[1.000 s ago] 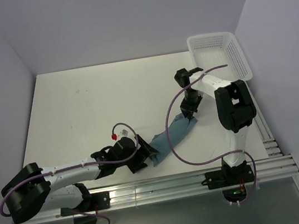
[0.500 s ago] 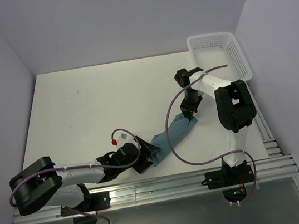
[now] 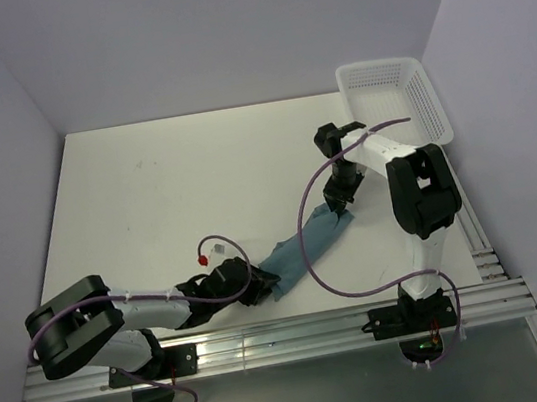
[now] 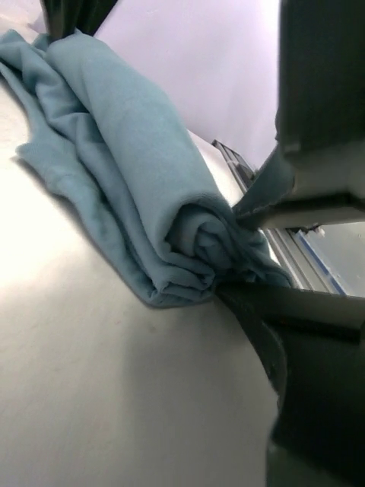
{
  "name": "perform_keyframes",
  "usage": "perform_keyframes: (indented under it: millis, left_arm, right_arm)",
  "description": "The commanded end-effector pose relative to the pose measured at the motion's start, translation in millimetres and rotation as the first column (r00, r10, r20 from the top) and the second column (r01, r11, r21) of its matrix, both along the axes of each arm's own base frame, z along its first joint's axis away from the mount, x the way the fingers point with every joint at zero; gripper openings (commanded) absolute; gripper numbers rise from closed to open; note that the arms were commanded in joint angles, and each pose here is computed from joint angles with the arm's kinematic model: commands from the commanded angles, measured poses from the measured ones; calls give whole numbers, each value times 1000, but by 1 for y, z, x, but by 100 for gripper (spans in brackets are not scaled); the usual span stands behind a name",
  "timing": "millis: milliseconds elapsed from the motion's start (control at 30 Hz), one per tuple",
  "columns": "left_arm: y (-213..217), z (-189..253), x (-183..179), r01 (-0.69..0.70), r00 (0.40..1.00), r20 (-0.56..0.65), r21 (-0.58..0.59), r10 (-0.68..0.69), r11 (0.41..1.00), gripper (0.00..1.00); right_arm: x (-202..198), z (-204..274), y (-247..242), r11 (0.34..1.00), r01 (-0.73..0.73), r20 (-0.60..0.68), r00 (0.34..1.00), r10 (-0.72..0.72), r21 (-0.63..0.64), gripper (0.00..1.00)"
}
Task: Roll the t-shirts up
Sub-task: Place the rolled tshirt into the container
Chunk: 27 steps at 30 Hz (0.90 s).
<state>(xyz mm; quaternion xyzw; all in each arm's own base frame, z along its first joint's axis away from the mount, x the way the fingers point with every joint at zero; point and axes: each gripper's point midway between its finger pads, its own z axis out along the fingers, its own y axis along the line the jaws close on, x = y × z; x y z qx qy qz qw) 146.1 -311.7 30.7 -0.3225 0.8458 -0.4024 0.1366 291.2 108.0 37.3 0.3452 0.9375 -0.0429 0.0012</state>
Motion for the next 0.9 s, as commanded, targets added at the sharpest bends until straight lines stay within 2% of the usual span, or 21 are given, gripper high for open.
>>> perform_keyframes:
  millis: [0, 33, 133, 233, 300, 333, 433, 500, 567, 600, 700, 800, 867]
  left_arm:
    - [32, -34, 1, -7, 999, -33, 122, 11, 993, 28]
    - [37, -35, 11, 0, 1000, -15, 148, 3, 989, 15]
    - [47, -31, 32, 51, 999, -1, 223, -52, 974, 4]
    - [48, -18, 53, 126, 991, 10, 267, -133, 955, 0]
    - [66, -20, 65, 118, 993, -31, 316, -114, 942, 0]
    - [64, -14, 67, 160, 987, -28, 307, -159, 938, 0]
    - [82, -16, 79, 168, 985, -75, 298, -153, 940, 0]
    - [88, -24, 81, 191, 981, -102, 295, -168, 936, 0]
    - [95, -33, 80, 221, 970, -165, 284, -180, 933, 0]
    - [93, -31, 86, 243, 967, -148, 287, -208, 927, 0]
    - [95, -31, 93, 298, 951, -172, 290, -257, 909, 0]
    - [96, -28, 102, 344, 936, -190, 297, -297, 891, 0]
    - [101, -31, 106, 357, 928, -218, 299, -301, 885, 0]
  right_arm:
    - [10, 2, 3, 1000, 26, 63, 998, -27, 11, 0]
    - [8, 3, 4, 1000, 20, 59, 998, -21, 12, 0]
    - [2, 6, 9, 1000, 11, 59, 998, -12, 26, 0]
    - [-10, 8, 17, 999, 6, 49, 999, -8, 42, 0]
    - [-16, 9, 23, 999, 5, 43, 999, -7, 54, 1]
    - [-21, 11, 23, 999, 7, 25, 1000, -8, 48, 11]
    - [-11, 26, 25, 999, 5, 42, 999, -6, 41, 40]
    - [-5, 33, 24, 999, -14, 55, 998, 12, 37, 52]
    - [4, 48, 24, 999, -28, 98, 995, 23, 40, 58]
    - [8, 54, 24, 998, -32, 122, 992, 25, 53, 63]
    - [19, 72, 24, 993, -69, 217, 975, 47, 95, 67]
    - [26, 83, 22, 983, -140, 305, 947, 97, 121, 67]
    - [33, 91, 26, 961, -226, 402, 904, 146, 158, 66]
